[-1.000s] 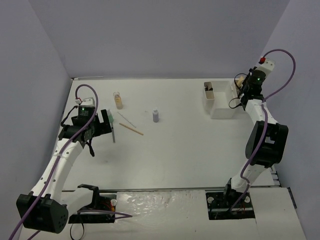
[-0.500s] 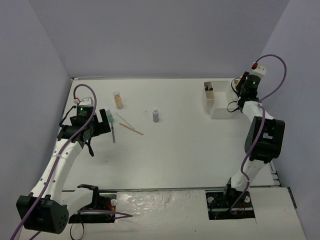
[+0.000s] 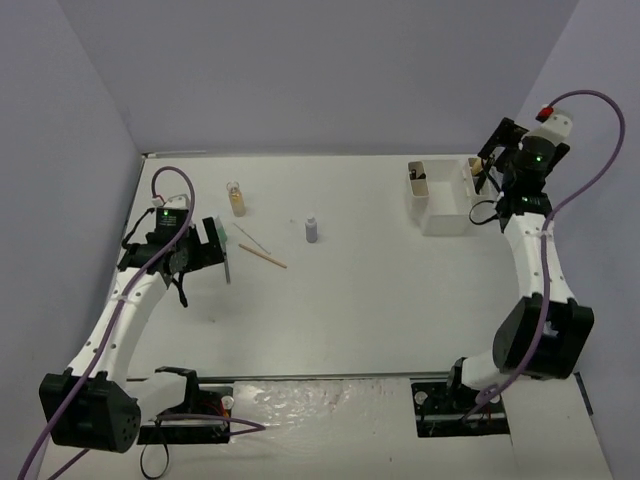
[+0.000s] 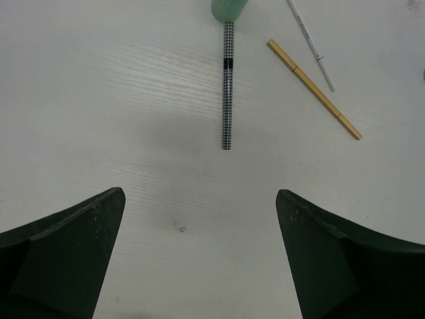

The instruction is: Organize the makeup

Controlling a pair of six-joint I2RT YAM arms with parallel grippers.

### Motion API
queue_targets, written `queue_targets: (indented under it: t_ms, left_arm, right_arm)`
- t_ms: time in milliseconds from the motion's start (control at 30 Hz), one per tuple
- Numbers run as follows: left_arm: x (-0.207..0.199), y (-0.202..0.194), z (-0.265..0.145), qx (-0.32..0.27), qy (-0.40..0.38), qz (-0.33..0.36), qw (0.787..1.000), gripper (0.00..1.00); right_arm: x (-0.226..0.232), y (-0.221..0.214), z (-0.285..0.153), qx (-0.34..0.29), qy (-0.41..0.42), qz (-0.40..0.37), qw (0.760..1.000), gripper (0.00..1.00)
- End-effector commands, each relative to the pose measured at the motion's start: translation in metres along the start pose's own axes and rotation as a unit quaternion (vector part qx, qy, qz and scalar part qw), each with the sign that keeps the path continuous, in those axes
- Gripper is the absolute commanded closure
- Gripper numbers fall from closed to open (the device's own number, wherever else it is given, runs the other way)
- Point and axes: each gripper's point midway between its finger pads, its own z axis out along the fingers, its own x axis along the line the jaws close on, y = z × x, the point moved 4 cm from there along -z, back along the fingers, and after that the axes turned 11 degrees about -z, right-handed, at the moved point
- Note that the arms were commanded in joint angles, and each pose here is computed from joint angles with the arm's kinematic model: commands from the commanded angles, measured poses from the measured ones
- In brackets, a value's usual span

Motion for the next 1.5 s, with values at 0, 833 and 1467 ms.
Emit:
queue_targets:
  t_ms: [0, 833, 1467]
  left_arm:
    - [-0.008, 0.003, 0.011, 0.018, -0.006, -0.008, 1.0, 0.05]
    - [-0.033, -0.019, 0.105, 0.061, 0.059, -0.047, 0.995, 0.63]
    - [-0.02, -0.067, 0.136, 0.092, 0.09, -0.05, 0.99, 0.78]
  right_arm:
    - [-0.006, 0.057, -0.065, -0.037, 0.011, 0.066, 0.997, 0.04]
    - [0.018, 0.002, -0.205, -0.053, 0.124, 0.089, 0.987, 0.0]
    - [0.016, -0.003, -0.207, -0.054, 0.111, 0.072, 0.99, 0.0]
